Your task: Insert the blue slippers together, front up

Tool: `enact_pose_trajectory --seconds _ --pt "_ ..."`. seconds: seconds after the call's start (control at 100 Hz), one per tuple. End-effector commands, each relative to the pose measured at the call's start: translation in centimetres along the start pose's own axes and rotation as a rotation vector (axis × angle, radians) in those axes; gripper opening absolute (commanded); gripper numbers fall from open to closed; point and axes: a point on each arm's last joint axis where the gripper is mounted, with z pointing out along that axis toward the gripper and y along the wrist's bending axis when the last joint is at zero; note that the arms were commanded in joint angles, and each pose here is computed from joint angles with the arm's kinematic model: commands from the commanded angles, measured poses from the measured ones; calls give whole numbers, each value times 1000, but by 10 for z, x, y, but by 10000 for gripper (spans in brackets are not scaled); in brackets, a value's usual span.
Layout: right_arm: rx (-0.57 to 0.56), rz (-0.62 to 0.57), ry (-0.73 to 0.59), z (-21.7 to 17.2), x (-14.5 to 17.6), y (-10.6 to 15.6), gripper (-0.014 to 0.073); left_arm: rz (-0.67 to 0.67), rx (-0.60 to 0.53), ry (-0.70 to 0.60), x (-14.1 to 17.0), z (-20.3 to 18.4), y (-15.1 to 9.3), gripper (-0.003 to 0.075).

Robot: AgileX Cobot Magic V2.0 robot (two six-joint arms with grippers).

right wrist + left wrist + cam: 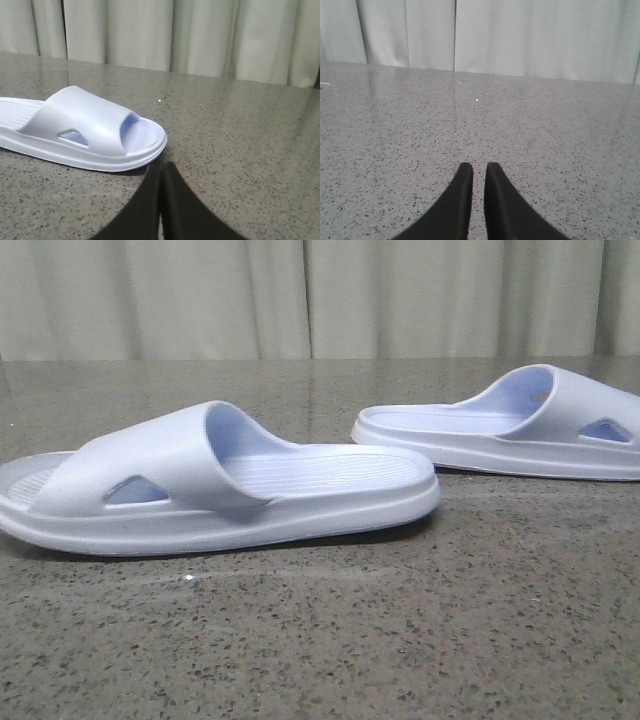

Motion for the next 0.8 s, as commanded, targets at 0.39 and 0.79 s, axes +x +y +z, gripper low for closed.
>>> enact_pose_trajectory --seconds 0.39,0.79 --pt "15 -15 -54 1 -1 -1 -78 -14 1 -49 -2 1 0 15" --pt "17 -15 -63 1 -1 -1 -78 -14 1 -49 -2 1 0 15"
